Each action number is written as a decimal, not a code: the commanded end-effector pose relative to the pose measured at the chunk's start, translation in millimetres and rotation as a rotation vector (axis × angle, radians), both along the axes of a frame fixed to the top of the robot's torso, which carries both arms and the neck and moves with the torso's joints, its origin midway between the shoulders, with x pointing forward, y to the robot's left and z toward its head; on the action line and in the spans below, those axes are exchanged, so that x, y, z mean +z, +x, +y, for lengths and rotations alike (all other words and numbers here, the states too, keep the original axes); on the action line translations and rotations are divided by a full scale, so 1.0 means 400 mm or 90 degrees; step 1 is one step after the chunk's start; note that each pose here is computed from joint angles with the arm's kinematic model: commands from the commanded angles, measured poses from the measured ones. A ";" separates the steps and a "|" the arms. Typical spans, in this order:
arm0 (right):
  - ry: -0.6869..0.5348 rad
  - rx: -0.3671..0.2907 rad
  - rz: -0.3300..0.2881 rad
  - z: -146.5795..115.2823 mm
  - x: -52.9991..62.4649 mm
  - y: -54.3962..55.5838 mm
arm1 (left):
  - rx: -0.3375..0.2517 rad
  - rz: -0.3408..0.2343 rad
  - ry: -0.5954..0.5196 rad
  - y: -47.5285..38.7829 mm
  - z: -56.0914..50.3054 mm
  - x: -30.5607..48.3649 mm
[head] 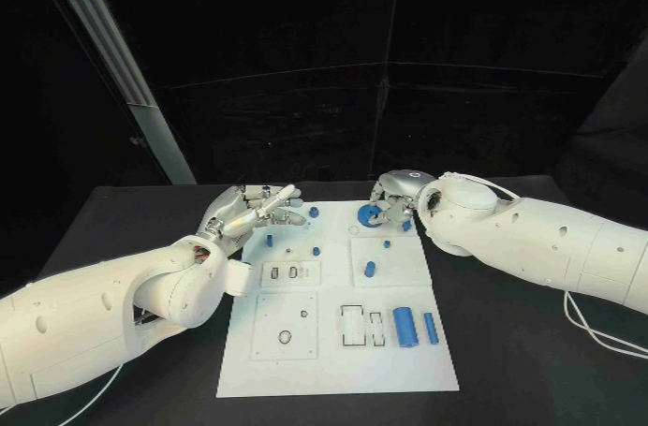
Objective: Assemble the parts on the task board
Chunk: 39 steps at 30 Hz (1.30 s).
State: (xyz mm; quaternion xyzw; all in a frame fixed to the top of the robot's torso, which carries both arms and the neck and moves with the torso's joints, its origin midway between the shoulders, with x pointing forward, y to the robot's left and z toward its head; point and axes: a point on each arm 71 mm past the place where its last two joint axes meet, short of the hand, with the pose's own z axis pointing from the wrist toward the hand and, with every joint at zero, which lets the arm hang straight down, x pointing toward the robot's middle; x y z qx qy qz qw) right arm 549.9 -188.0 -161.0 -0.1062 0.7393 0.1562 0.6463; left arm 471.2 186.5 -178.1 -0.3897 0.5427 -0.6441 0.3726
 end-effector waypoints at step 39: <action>0.065 0.111 -0.079 0.241 0.040 -0.060 | 0.050 -0.015 0.007 0.016 0.069 0.008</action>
